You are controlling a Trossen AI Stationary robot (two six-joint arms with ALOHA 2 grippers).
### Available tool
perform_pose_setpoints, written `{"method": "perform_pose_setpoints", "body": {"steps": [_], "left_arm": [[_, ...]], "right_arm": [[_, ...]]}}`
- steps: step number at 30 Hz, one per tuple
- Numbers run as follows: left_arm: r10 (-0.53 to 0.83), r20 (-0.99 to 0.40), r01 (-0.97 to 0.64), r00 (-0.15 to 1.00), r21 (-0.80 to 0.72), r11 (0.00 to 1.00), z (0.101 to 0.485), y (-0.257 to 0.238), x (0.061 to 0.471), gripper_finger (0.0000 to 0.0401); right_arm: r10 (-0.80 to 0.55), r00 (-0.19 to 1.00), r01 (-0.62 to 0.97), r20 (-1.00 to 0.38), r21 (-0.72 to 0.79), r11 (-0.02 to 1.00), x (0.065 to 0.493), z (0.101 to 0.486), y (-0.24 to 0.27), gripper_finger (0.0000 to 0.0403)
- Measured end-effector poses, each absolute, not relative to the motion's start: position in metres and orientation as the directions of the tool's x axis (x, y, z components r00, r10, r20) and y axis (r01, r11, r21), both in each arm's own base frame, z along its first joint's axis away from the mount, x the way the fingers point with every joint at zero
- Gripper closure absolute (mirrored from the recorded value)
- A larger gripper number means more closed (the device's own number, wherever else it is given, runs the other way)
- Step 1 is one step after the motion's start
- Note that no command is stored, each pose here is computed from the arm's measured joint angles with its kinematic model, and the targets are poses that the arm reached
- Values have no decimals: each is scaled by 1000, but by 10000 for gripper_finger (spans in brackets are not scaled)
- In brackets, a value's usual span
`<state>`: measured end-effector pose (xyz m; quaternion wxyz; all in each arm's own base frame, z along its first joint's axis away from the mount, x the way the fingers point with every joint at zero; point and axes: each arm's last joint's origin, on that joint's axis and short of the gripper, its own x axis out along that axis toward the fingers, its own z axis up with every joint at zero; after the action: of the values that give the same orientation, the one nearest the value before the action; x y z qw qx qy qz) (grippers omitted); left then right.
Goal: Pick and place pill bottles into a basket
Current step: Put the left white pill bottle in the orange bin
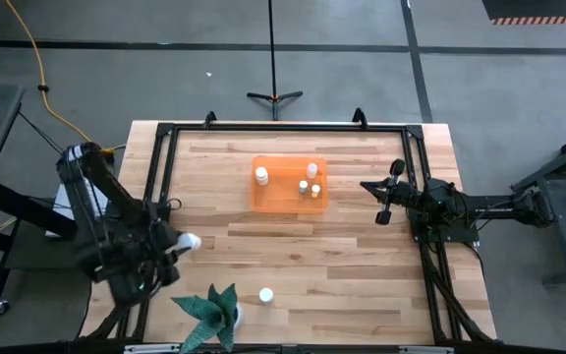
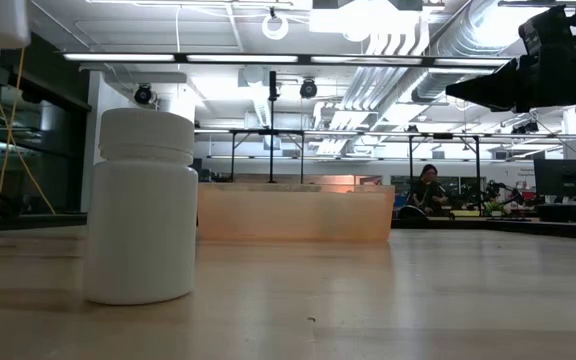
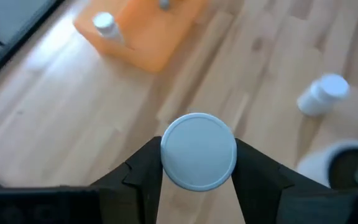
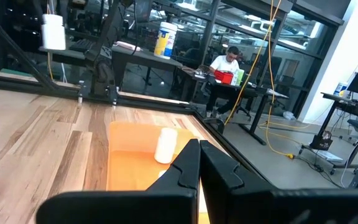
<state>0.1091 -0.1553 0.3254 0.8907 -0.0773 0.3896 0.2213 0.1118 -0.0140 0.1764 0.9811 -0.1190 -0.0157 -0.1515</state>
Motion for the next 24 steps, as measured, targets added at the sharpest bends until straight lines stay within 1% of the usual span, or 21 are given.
{"method": "perform_pose_setpoints", "body": {"steps": [3, 5, 7, 15, 19, 24], "left_arm": [[376, -734, -482, 565, 76, 873, 334, -139, 125, 205], [398, -747, -475, 533, 125, 871, 339, -127, 136, 205], [405, -745, -463, 529, 147, 874, 347, -114, 144, 205], [349, -669, -332, 656, 160, 930, 374, -68, 192, 205], [308, -645, -240, 699, 195, 951, 377, -46, 219, 205], [236, -610, -141, 756, 200, 970, 373, -15, 254, 205]], "right_arm": [[-293, 954, 301, 67, -229, 926, 112, 176, -14, 402], [-294, 954, 301, 67, -229, 926, 112, 176, -14, 402], [-293, 954, 301, 67, -229, 926, 112, 176, -14, 402], [-293, 954, 301, 67, -229, 926, 112, 176, -14, 402], [-294, 954, 301, 67, -229, 926, 112, 176, -14, 402], [-294, 954, 301, 67, -231, 925, 112, 176, -14, 402]]}}
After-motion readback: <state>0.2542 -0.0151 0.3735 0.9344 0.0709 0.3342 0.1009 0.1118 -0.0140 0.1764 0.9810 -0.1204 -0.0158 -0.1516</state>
